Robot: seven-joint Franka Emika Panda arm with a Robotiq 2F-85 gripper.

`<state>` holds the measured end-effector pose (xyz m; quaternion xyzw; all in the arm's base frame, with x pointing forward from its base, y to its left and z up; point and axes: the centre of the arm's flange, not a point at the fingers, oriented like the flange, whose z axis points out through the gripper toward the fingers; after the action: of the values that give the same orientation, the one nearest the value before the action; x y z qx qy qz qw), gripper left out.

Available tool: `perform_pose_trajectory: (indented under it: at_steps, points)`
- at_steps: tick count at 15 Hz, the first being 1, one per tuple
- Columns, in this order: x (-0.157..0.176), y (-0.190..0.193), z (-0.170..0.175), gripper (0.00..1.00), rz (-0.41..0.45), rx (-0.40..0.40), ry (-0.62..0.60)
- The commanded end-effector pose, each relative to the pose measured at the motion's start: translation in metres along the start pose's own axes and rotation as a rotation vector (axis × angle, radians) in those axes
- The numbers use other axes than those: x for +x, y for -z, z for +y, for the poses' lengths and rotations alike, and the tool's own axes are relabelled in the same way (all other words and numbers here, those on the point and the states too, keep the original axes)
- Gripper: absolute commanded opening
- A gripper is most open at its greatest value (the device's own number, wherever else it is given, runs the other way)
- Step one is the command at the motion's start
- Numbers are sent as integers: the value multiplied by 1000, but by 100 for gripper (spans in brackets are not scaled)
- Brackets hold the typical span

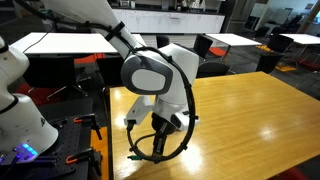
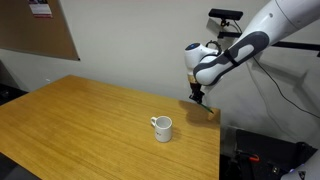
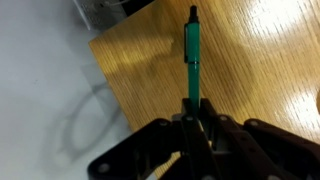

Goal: Take the pen from the white cup and put it on the table

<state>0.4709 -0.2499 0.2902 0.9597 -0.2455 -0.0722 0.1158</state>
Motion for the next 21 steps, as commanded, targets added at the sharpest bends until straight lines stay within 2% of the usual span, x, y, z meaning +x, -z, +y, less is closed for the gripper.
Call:
perform_pose_trajectory:
  at_steps: [1, 2, 10, 16, 21]
  points:
    - [9, 3, 0, 40, -5, 24, -34]
    - [9, 3, 0, 42, -6, 29, -40]
    - [-5, 25, -14, 99, 1, 2, -61]
    - [-26, 66, -33, 100, 23, 22, -66]
    - [-47, 104, -52, 100, 48, 65, 24]
